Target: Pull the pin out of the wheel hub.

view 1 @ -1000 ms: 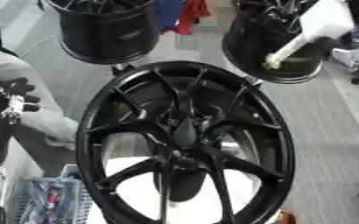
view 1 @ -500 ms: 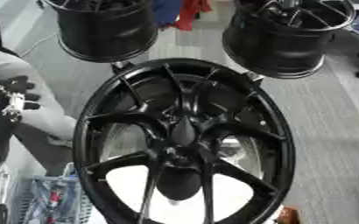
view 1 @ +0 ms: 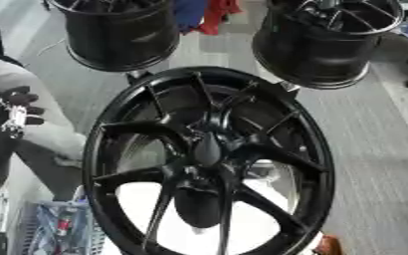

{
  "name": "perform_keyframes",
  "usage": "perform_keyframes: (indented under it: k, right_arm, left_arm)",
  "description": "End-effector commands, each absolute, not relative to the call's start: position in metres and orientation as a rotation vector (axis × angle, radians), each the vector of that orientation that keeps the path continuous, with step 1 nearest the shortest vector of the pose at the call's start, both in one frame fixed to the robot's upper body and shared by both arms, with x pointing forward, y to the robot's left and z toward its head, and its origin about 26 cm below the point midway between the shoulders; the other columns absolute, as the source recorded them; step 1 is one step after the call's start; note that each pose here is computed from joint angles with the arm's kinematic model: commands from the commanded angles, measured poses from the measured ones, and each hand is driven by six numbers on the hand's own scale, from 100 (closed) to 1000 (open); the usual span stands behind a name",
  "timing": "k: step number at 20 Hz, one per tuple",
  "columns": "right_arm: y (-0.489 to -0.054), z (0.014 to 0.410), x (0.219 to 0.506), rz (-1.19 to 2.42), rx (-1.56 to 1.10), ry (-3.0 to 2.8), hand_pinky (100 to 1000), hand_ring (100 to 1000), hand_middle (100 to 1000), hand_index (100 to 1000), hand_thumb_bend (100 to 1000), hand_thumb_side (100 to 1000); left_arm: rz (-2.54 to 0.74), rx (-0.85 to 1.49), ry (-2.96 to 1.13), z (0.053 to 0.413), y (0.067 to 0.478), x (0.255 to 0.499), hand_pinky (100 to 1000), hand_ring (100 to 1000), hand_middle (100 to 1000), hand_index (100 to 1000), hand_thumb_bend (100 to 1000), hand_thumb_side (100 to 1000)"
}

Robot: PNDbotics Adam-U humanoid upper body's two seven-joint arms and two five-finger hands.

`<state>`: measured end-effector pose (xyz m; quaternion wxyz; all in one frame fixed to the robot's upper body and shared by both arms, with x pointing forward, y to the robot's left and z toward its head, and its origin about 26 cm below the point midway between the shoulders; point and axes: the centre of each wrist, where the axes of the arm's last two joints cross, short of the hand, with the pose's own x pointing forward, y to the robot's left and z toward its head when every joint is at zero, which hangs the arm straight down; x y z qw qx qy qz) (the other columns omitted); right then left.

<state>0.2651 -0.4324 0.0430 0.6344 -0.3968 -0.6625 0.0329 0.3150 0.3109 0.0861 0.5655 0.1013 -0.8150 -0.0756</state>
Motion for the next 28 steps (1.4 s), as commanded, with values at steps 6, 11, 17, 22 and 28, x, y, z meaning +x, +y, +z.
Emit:
perform_keyframes:
  k: [6, 11, 17, 22, 28]
  right_arm:
    - [-0.381, 0.073, 0.281, 0.032, -0.734, -1.806, 652, 712, 751, 856, 405, 211]
    - [-0.345, 0.082, 0.285, 0.022, -0.516, -1.927, 640, 696, 737, 847, 371, 185]
    - [-0.312, 0.083, 0.289, 0.051, -0.32, -1.966, 639, 695, 734, 843, 347, 167]
    - [-0.298, 0.08, 0.295, 0.08, -0.238, -1.961, 640, 697, 735, 846, 335, 164]
    - [-0.291, 0.078, 0.298, 0.104, -0.192, -1.958, 640, 697, 732, 845, 332, 161]
  left_arm:
    - [-0.185, 0.24, -1.951, 0.095, 0.31, 0.316, 626, 641, 662, 783, 120, 619]
    - [-0.191, 0.227, -1.949, 0.094, 0.307, 0.317, 626, 642, 663, 782, 119, 620]
    - [-0.201, 0.212, -1.948, 0.093, 0.304, 0.318, 626, 644, 664, 780, 118, 622]
    - [-0.208, 0.202, -1.948, 0.093, 0.302, 0.318, 627, 644, 665, 780, 117, 623]
    - [-0.217, 0.194, -1.947, 0.092, 0.3, 0.319, 627, 645, 665, 780, 119, 625]
